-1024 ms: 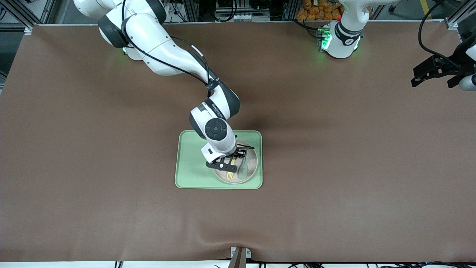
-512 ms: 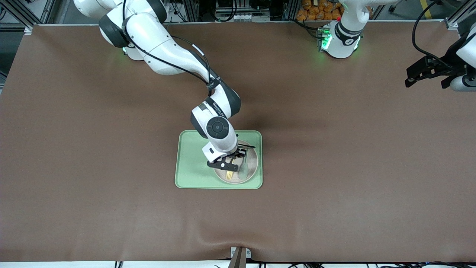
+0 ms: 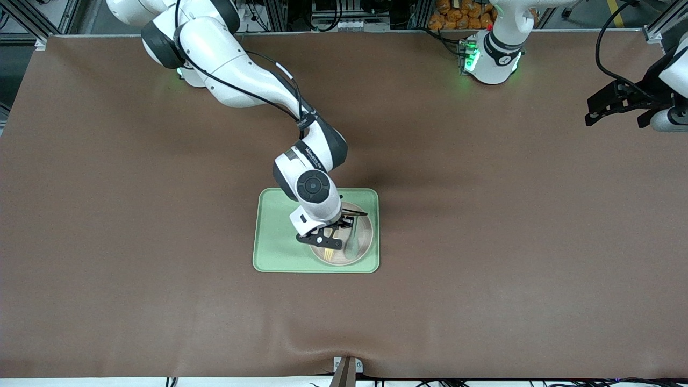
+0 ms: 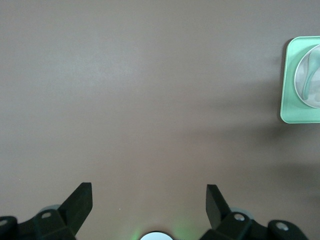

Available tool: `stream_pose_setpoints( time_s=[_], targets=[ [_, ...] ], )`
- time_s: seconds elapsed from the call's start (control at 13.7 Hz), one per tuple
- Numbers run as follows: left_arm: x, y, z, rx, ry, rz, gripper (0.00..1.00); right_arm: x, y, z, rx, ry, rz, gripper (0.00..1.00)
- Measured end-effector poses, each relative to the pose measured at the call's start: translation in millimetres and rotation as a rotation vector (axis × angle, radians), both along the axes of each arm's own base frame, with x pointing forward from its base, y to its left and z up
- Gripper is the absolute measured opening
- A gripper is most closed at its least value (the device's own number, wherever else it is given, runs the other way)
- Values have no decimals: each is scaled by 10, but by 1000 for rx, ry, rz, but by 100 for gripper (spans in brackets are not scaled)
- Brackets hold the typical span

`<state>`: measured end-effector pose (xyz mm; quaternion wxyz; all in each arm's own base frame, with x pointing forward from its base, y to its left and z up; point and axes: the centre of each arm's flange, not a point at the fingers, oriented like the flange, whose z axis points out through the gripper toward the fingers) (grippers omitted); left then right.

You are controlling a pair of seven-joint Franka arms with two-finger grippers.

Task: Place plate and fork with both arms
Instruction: 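Carry the yellow fork off the plate onto the tray beside it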

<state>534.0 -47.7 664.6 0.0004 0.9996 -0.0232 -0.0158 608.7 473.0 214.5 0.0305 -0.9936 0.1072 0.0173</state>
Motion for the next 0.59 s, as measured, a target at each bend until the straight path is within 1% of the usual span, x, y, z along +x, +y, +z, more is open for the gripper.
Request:
stream_pose_setpoints(
  time_s=[0.15, 0.37, 0.59],
  targets=[
    [0, 0, 5, 0, -1, 0, 100, 68, -33, 166, 8, 0, -11, 20],
    [0, 9, 9, 0, -2, 2, 100, 222, -255, 414, 15, 21, -41, 20],
    [0, 6, 11, 0, -2, 1, 100, 403, -582, 527, 11, 35, -23, 20]
  ],
)
